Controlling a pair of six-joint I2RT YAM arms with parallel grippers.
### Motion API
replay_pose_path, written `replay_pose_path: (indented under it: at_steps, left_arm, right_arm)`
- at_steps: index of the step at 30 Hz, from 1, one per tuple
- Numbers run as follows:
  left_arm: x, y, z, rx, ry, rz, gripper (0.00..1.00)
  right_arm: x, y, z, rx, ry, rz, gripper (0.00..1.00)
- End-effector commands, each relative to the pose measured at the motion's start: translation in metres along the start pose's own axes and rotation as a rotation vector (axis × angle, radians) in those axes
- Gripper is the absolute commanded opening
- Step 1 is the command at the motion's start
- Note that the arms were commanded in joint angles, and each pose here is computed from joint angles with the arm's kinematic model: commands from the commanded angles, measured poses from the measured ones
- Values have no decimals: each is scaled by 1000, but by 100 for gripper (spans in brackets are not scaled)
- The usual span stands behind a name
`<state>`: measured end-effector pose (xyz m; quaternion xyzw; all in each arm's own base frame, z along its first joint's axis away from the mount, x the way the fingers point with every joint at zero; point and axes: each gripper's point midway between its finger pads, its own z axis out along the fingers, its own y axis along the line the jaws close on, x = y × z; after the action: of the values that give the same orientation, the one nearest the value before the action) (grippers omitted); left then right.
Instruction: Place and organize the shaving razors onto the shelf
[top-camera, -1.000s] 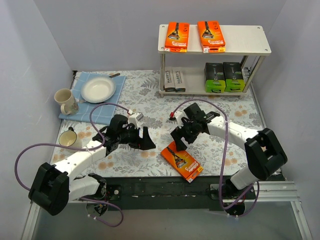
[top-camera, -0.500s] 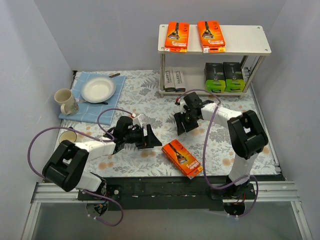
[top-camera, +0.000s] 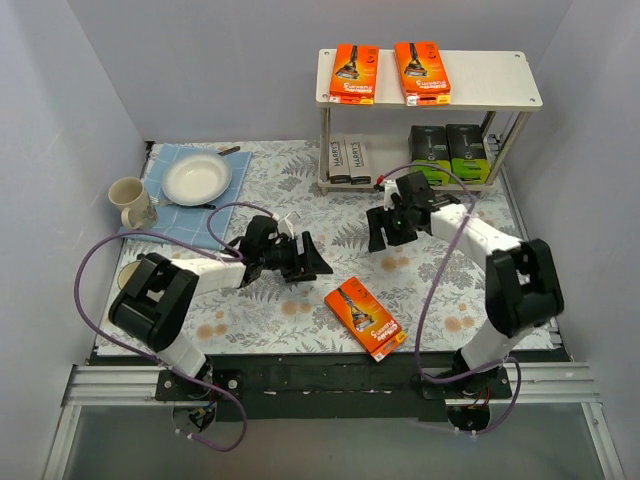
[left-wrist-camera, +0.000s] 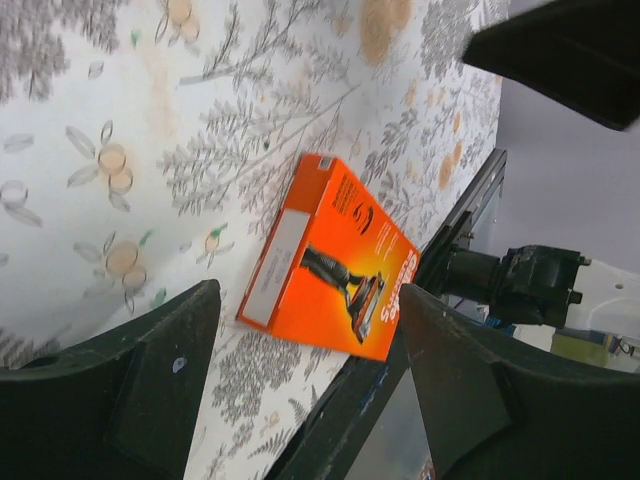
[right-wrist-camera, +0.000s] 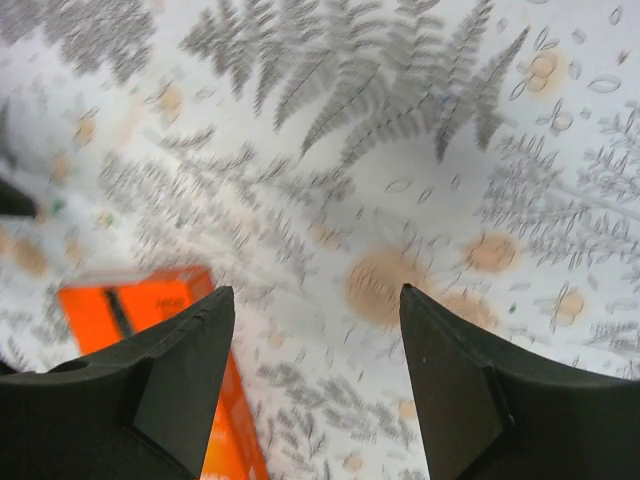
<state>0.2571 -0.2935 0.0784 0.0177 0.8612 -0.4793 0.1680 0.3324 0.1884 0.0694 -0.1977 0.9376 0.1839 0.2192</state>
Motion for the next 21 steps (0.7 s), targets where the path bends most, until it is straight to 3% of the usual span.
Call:
replay_pose_path:
  at_steps: [1,4,11,16,21]
  left_arm:
    - [28,1,-19,-27,30,-17,71]
    - [46,2,-26,-35,49,-10,69]
    - [98,-34,-13,155,174,104,63]
    - [97,-15,8,81,192,33,60]
    - [72,-14,31,57,148,37,60]
  right_arm:
    - [34,34,-40,-156,13,-30,75]
    - [65,38,-49,-175,47,-14,74]
    - [106,47,-39,-230,101,44,75]
    - [120,58,-20,-292,177,138,72]
    - [109,75,-4,-381,183,213,60]
